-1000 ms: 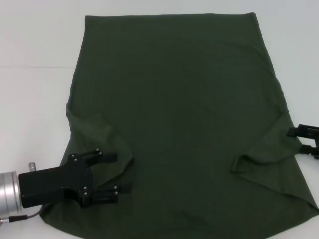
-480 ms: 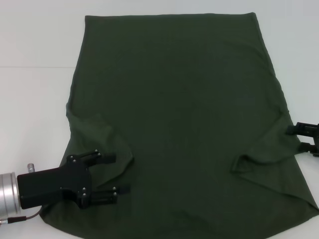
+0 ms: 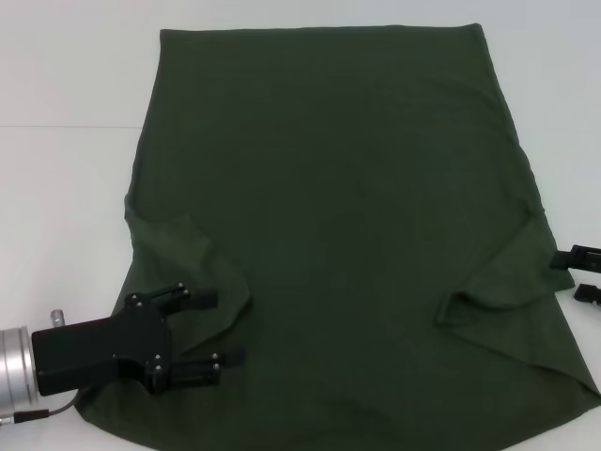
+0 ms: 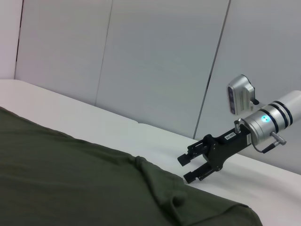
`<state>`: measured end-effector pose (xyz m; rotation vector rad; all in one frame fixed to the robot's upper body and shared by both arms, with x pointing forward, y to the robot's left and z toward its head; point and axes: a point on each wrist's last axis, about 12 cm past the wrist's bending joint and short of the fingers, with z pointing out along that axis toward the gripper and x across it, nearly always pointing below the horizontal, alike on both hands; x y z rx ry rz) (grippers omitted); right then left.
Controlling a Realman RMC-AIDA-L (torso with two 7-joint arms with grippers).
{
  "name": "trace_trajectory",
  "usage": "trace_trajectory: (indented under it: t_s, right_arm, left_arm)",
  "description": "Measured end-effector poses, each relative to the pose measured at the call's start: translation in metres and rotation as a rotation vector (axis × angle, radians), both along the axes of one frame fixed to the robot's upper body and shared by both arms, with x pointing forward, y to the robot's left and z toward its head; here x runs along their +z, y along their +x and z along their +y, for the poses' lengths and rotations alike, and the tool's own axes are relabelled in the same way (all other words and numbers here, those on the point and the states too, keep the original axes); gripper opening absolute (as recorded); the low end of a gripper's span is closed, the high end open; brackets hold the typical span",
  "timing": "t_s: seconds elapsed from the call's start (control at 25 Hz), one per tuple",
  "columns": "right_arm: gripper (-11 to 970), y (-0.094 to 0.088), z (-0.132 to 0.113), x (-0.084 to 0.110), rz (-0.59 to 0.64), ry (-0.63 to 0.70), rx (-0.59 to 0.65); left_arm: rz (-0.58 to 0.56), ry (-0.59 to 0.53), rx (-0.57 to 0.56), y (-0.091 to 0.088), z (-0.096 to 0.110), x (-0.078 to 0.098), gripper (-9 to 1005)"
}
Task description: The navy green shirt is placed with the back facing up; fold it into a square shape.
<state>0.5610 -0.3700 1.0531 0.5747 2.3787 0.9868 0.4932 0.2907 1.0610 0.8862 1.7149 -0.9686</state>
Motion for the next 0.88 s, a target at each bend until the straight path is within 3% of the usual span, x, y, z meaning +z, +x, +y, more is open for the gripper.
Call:
trace_trajectory:
  t_s: [0.88]
  right_arm:
    - [782,0.008,0.010,0.003,-0.013,-0.001,0.017]
  left_arm:
    - [-0.002,0.000,0.001,0.001,0.000,0.000,877]
